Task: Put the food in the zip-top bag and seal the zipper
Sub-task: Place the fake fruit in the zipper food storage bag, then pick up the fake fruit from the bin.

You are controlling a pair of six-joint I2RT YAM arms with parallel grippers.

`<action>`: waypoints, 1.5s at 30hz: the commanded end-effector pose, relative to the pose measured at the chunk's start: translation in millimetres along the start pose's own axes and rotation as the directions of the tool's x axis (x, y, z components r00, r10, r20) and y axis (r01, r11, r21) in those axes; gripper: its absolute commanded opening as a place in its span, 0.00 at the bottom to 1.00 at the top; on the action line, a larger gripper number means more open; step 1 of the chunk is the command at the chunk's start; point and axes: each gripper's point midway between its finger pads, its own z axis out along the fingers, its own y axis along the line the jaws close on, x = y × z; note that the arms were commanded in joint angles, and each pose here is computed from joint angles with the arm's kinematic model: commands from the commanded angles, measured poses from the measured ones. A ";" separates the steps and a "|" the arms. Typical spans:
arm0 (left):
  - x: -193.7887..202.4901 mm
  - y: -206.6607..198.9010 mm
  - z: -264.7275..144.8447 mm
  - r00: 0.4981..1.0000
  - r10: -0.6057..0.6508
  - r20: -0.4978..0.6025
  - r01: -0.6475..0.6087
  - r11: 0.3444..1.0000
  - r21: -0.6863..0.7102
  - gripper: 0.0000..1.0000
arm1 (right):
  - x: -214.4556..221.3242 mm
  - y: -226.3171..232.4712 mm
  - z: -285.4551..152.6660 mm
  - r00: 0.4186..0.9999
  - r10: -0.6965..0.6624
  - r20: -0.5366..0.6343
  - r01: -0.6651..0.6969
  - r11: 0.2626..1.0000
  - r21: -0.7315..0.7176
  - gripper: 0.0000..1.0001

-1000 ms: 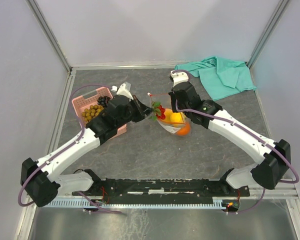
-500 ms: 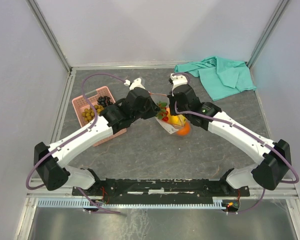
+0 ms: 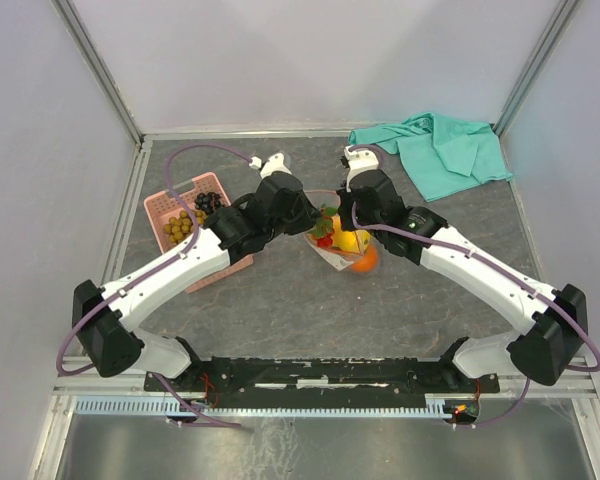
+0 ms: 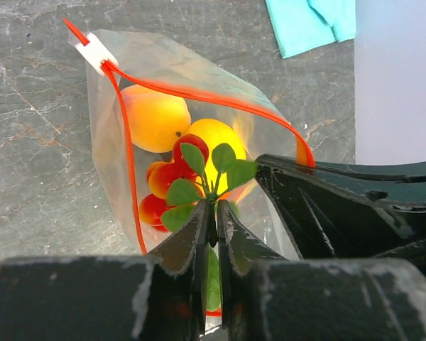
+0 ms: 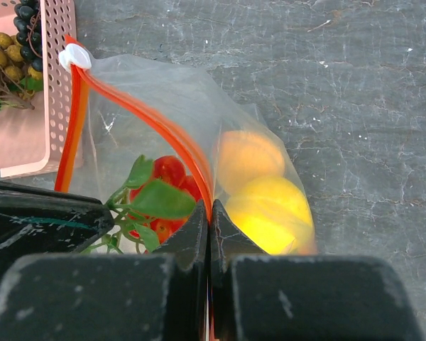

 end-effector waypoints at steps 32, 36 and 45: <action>17.8 47.8 -17.8 0.995 0.062 -0.080 -0.075 0.982 -0.173 0.60 | -20.4 -3.6 -17.1 0.997 -0.012 0.073 0.011 1.000 0.006 0.02; 22.7 32.7 -5.7 0.990 0.078 -0.121 -0.093 0.988 -0.125 0.45 | -19.3 -8.7 -16.2 0.997 -0.026 0.071 0.024 0.999 0.032 0.02; 3.4 30.8 -17.2 0.985 0.155 -0.081 -0.165 0.977 -0.136 0.06 | -24.1 -32.8 -25.0 0.992 -0.092 0.086 0.078 0.986 0.146 0.01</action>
